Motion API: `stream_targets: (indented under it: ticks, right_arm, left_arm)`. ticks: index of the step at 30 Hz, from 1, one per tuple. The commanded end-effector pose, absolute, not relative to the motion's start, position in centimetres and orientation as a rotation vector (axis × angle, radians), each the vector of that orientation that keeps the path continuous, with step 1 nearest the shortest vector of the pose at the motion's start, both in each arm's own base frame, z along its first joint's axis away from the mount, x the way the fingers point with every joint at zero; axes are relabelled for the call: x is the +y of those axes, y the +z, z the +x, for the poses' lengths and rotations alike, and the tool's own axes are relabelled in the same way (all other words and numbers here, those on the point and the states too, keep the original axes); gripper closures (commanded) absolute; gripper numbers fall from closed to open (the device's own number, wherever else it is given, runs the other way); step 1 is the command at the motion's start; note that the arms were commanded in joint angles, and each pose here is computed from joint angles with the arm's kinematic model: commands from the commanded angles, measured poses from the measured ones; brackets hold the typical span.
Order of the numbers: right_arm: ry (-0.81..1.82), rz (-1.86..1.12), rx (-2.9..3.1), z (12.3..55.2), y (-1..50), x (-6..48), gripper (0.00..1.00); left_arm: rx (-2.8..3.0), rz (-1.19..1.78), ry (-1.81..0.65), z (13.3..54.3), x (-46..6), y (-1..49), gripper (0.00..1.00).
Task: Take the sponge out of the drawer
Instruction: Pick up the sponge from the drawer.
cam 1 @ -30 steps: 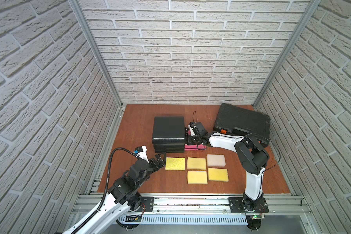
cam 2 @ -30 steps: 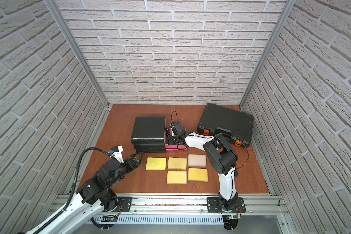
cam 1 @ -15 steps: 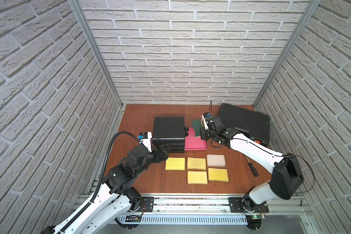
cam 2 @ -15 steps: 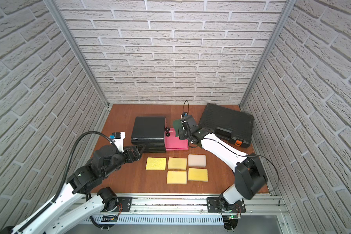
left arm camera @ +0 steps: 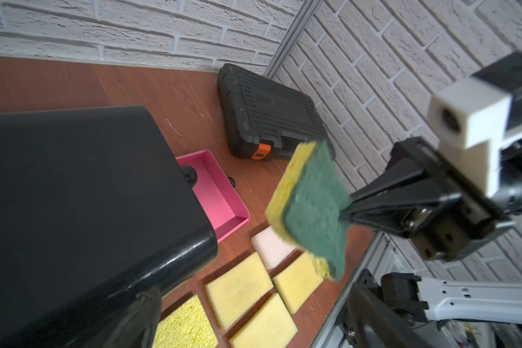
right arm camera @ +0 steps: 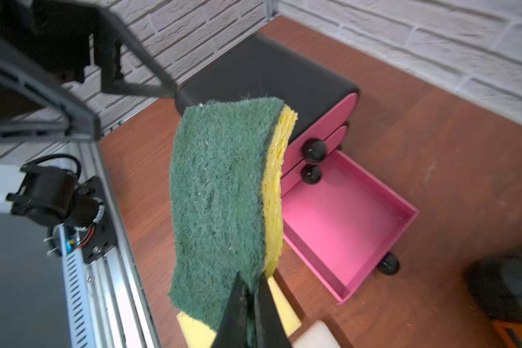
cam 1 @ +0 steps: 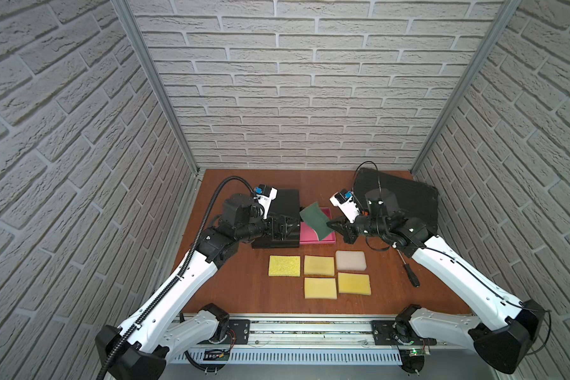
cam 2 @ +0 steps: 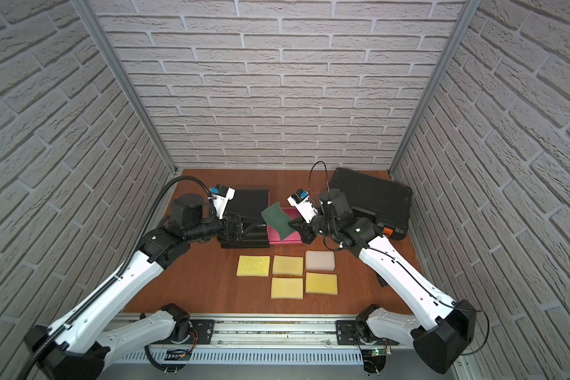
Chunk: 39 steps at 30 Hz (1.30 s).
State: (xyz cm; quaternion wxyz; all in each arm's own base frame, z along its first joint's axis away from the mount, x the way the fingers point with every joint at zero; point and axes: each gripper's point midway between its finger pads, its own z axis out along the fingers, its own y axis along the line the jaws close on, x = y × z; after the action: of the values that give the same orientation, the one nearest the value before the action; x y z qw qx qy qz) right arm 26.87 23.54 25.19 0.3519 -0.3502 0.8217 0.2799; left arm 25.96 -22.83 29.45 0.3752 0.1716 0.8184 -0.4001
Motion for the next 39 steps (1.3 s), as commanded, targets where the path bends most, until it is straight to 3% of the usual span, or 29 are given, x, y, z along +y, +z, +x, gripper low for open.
stream_targets:
  ticks: [1,13,15,19,20,21,25,28,30,34,39]
  right_arm:
    - [0.872,-1.038,2.078,25.0,24.9,25.2,0.97]
    - [0.916,-1.064,2.042,25.6,26.0,26.3,0.97]
    - [0.922,-1.065,2.040,25.7,26.0,26.5,0.97]
    - [0.920,-1.046,2.044,26.1,26.0,26.7,0.97]
    - [0.919,-1.035,2.044,26.2,26.1,26.7,0.97]
    - [0.918,-1.025,2.042,26.4,26.2,26.8,0.97]
    - [0.930,-0.988,2.035,26.7,26.6,27.0,0.89]
    - [0.891,-0.909,2.047,27.6,26.9,26.5,0.54]
    - [0.842,-0.850,2.047,28.2,27.3,25.8,0.38]
    - [0.710,-0.691,2.052,29.5,27.8,23.7,0.29]
    - [0.586,-0.519,2.075,30.7,27.3,21.3,0.26]
  left_arm:
    - [1.965,0.552,-1.244,25.3,-24.6,31.8,0.06]
    - [2.066,0.576,-1.336,25.8,-26.7,28.4,0.19]
    - [2.074,0.579,-1.338,25.9,-26.9,28.2,0.32]
    - [2.093,0.593,-1.333,25.5,-27.6,27.6,0.70]
    - [2.098,0.589,-1.320,25.5,-27.7,27.6,0.91]
    - [2.110,0.568,-1.296,25.5,-27.6,27.4,1.00]
    - [2.116,0.529,-1.265,24.9,-27.3,27.0,1.00]
    - [2.100,0.417,-1.206,24.6,-26.0,27.2,1.00]
    - [2.077,0.314,-1.183,24.1,-24.5,27.3,1.00]
    - [2.040,0.097,-1.121,23.0,-21.0,26.1,1.00]
    - [2.001,-0.171,-1.112,21.1,-18.1,22.3,1.00]
